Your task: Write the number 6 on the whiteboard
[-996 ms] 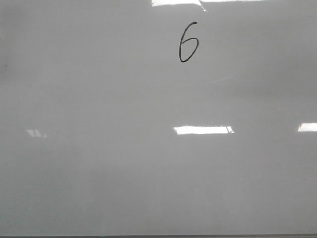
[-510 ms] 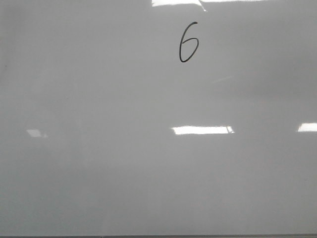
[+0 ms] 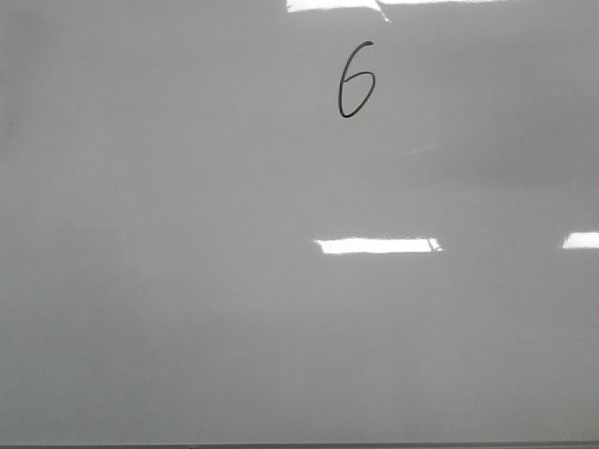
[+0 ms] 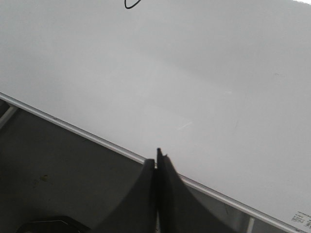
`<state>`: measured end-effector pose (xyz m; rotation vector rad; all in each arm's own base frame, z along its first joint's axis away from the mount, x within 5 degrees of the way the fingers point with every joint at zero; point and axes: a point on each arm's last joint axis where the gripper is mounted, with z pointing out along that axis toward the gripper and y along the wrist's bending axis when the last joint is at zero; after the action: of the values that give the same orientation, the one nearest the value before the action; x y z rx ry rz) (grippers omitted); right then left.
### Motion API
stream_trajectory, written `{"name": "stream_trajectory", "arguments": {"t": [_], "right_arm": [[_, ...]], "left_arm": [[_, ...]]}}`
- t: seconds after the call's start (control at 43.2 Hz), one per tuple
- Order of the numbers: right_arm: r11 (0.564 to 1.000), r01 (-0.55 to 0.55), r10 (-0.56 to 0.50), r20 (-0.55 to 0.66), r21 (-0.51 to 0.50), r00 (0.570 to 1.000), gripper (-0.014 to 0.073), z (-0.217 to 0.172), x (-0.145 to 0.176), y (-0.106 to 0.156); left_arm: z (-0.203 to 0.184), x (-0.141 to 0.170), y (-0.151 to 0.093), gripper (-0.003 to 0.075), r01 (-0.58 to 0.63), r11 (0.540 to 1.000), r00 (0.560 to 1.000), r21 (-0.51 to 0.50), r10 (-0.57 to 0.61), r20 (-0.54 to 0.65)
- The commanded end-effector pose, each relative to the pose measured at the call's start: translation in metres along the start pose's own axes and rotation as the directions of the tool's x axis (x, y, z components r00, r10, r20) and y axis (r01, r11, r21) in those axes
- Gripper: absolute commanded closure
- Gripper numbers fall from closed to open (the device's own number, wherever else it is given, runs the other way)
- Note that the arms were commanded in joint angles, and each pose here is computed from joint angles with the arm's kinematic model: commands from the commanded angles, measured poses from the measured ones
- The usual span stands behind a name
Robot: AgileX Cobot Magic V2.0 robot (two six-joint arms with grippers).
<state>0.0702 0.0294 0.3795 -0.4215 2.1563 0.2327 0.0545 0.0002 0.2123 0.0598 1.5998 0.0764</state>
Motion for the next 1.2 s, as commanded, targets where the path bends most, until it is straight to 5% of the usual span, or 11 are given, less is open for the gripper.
{"name": "stream_trajectory", "arguments": {"t": [0.0, 1.181], "right_arm": [[1.000, 0.000, -0.002, 0.085, 0.019, 0.996, 0.0663, -0.0044, -0.0109, -0.0015], [1.000, 0.000, -0.001, 0.084, 0.018, 0.996, 0.0663, -0.0044, -0.0108, -0.0014]], "left_arm": [[-0.0016, -0.0078, 0.0019, 0.0741, 0.020, 0.999, 0.988, -0.025, -0.016, 0.154], [-0.0004, -0.0028, 0.0018, 0.0741, 0.020, 0.999, 0.985, -0.030, -0.015, 0.169]]}}
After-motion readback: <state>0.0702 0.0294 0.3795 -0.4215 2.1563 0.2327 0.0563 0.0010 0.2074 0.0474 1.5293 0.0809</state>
